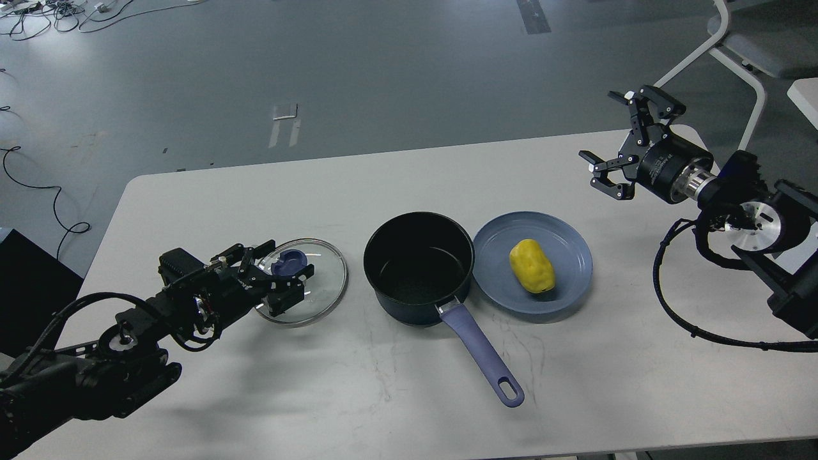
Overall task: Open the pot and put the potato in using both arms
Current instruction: 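Lift the lid off the saucepan and carry it toward the robot, then set the glass lid on the table and raise the left gripper, then reach the right gripper to the yellow potato and grasp it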
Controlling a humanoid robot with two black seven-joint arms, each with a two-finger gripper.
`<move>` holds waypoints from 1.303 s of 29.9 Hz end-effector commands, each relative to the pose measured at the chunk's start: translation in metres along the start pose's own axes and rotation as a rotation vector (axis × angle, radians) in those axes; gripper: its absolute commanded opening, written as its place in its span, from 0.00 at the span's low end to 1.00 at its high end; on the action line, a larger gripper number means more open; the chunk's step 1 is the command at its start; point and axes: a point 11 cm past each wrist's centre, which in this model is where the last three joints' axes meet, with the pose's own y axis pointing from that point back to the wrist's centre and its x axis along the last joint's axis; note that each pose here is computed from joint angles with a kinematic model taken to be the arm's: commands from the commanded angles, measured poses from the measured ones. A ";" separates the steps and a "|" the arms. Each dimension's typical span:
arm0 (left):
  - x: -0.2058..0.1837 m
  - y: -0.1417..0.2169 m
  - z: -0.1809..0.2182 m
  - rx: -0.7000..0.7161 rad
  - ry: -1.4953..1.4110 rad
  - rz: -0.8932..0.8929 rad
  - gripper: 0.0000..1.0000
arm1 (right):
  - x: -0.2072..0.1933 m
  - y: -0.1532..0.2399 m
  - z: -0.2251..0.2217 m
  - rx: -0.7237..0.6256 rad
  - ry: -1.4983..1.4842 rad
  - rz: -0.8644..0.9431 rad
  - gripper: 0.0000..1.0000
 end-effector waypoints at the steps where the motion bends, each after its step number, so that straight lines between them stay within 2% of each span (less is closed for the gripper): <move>1: 0.038 -0.008 -0.006 0.046 0.116 0.120 0.98 | -0.003 -0.001 -0.003 0.002 0.009 -0.010 1.00; 3: 0.072 -0.010 -0.010 0.071 0.209 0.218 0.98 | -0.004 -0.002 -0.012 0.006 0.063 -0.014 1.00; 6: 0.100 -0.013 -0.013 0.088 0.296 0.305 0.98 | -0.005 -0.002 -0.013 -0.016 0.147 -0.020 1.00; 8: 0.138 -0.021 -0.017 0.096 0.506 0.380 0.98 | -0.013 -0.001 -0.008 -0.067 0.300 -0.053 1.00; 14: 0.208 -0.031 -0.017 -0.024 0.955 0.449 0.98 | -0.031 0.015 -0.002 -0.172 0.725 -0.166 1.00; 15: 0.212 -0.031 -0.019 -0.024 0.996 0.461 0.98 | -0.034 0.016 -0.001 -0.179 0.768 -0.180 1.00; 17: 0.212 -0.032 -0.038 0.141 1.184 0.436 0.98 | -0.037 0.025 0.010 -0.249 0.934 -0.237 1.00; 18: 0.212 -0.032 -0.038 0.142 1.185 0.436 0.98 | -0.037 0.025 0.010 -0.249 0.934 -0.237 1.00; 20: 0.219 -0.031 -0.046 0.215 1.319 0.426 0.98 | -0.038 0.036 0.018 -0.312 1.115 -0.300 1.00; 27: 0.226 -0.031 -0.031 0.087 1.384 0.265 0.98 | -0.036 0.044 0.042 -0.446 1.395 -0.423 1.00; 39: 0.216 -0.022 -0.042 0.114 1.387 0.268 0.98 | -0.049 0.040 0.077 -0.523 1.578 -0.616 0.94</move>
